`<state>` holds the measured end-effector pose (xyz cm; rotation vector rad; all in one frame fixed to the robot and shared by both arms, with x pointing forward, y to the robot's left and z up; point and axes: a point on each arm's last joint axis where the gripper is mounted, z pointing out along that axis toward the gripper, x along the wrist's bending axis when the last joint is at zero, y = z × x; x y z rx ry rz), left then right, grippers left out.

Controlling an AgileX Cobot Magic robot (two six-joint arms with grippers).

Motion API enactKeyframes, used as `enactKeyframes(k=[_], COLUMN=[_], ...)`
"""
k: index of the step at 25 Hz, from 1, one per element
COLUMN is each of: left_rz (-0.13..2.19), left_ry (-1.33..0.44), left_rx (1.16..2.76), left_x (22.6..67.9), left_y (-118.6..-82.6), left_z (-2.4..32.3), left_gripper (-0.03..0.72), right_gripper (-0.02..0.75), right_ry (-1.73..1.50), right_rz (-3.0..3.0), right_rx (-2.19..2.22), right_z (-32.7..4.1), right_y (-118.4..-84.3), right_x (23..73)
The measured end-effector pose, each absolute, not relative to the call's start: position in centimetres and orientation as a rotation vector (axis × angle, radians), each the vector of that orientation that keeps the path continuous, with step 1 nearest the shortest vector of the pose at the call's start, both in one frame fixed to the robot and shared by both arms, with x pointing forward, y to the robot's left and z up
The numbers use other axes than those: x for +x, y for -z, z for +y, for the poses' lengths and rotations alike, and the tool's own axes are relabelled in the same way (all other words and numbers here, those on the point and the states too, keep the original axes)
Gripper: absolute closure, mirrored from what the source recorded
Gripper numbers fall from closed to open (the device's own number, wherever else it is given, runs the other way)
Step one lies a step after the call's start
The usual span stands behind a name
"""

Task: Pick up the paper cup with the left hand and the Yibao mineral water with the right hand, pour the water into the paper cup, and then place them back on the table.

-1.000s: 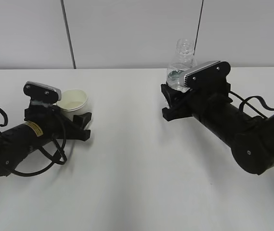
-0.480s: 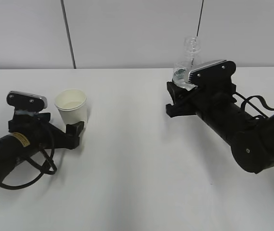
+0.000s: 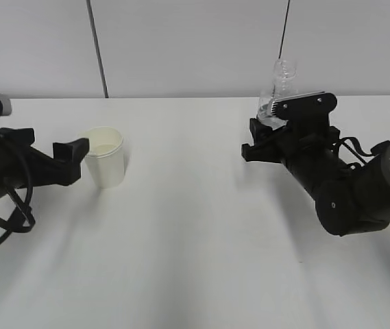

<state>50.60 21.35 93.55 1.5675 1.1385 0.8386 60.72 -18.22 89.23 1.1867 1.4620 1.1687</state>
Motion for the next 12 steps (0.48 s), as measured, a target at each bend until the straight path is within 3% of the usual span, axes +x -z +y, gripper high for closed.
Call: enactKeyframes(k=[5,12], left_rz=[1.093,1.102], left_ry=[-0.858,-0.867], left_rx=[1.513,1.477], left_x=[49.1,47.8], left_y=[-97.7,-99.9], left_z=[21.3,21.9], left_gripper=[0.095,0.097], right_gripper=[0.269,0.269], right_ry=[-1.154,-1.156], right_rz=[1.485,1.489], right_rx=[1.253,1.317], right_z=[-18.1,-18.0], right_y=[-87.4,-85.7], right_x=[61.2,61.4])
